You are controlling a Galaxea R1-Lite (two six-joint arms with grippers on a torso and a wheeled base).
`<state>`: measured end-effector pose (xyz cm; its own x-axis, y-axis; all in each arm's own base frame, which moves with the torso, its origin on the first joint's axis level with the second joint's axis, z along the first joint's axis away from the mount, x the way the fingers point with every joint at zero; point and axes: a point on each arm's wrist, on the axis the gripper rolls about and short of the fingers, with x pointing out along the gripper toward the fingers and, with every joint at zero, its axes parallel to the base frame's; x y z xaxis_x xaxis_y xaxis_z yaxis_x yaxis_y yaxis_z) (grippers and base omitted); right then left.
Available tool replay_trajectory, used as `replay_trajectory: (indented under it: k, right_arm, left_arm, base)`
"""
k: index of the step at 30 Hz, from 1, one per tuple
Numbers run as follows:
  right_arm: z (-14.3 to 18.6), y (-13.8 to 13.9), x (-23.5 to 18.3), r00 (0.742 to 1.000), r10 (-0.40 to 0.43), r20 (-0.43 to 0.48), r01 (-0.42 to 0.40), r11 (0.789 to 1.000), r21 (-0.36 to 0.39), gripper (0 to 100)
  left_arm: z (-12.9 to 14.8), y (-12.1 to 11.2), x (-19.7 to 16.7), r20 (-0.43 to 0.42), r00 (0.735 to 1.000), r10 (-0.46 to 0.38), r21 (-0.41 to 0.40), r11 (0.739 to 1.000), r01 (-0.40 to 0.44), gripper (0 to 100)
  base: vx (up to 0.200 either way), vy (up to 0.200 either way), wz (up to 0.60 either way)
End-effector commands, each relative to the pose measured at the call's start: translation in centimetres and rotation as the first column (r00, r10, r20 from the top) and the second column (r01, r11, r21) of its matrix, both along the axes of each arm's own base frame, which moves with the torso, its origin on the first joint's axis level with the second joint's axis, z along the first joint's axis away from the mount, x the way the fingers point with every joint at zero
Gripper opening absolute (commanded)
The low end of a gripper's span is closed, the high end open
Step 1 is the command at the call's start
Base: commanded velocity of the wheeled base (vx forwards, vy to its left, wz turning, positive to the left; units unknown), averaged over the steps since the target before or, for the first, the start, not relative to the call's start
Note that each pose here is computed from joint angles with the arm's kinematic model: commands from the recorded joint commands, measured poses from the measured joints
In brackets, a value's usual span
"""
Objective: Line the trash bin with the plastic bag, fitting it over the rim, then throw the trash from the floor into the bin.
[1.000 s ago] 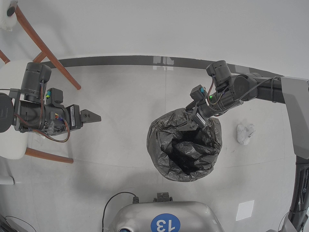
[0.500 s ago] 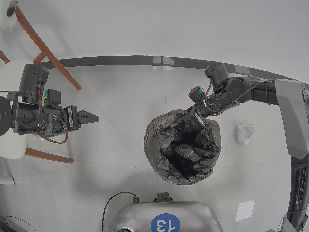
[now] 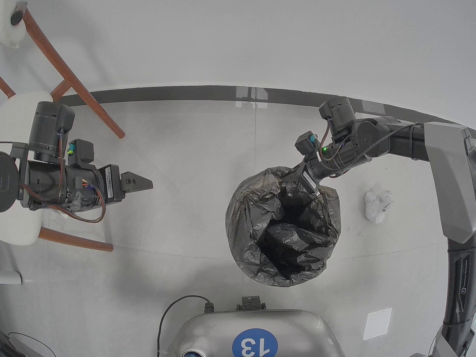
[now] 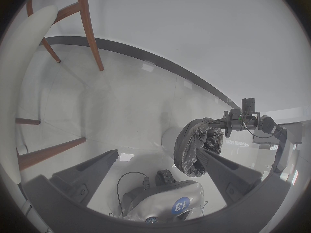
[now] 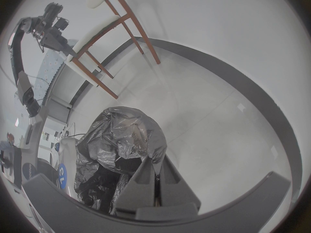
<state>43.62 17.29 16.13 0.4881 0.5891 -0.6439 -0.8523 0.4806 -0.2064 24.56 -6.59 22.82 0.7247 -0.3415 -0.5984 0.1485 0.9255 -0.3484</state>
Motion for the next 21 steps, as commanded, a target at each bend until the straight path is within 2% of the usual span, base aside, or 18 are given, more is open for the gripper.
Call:
replay_trajectory:
  k: [1, 5, 6, 14, 21]
  right_arm:
    - [-1.3, -0.1, 0.5, 0.999, -0.021, -0.042, 0.021, 1.000, 0.001, 0]
    - [-2.0, -0.1, 0.7, 0.998, -0.025, -0.061, 0.025, 1.000, -0.003, 0]
    - [-2.1, -0.1, 0.7, 0.998, -0.024, -0.065, 0.024, 1.000, -0.006, 100]
    - [-1.7, -0.2, 0.5, 0.998, -0.024, -0.061, 0.024, 1.000, -0.004, 100]
    - [-0.1, -0.7, -0.1, 0.999, -0.026, -0.046, 0.026, 1.000, -0.002, 100]
  left_arm:
    - [0.0, 0.0, -0.1, 0.000, 1.000, -0.001, 0.000, 1.000, 0.001, 100]
    - [0.1, 0.1, -0.2, 0.003, 1.000, 0.001, 0.000, 1.000, -0.001, 100]
    - [0.0, 0.1, -0.3, 0.000, 1.000, 0.000, 0.000, 1.000, 0.000, 100]
    - [-0.3, 0.1, -0.5, -0.006, 1.000, -0.003, 0.000, 1.000, 0.003, 100]
    - [-0.4, 0.1, -0.4, 0.001, 1.000, -0.003, -0.002, 1.000, 0.003, 100]
  base:
    - [0.000, 0.000, 0.00]
    - [0.000, 0.000, 0.00]
    - [0.000, 0.000, 0.00]
    - [0.000, 0.000, 0.00]
    - [0.000, 0.000, 0.00]
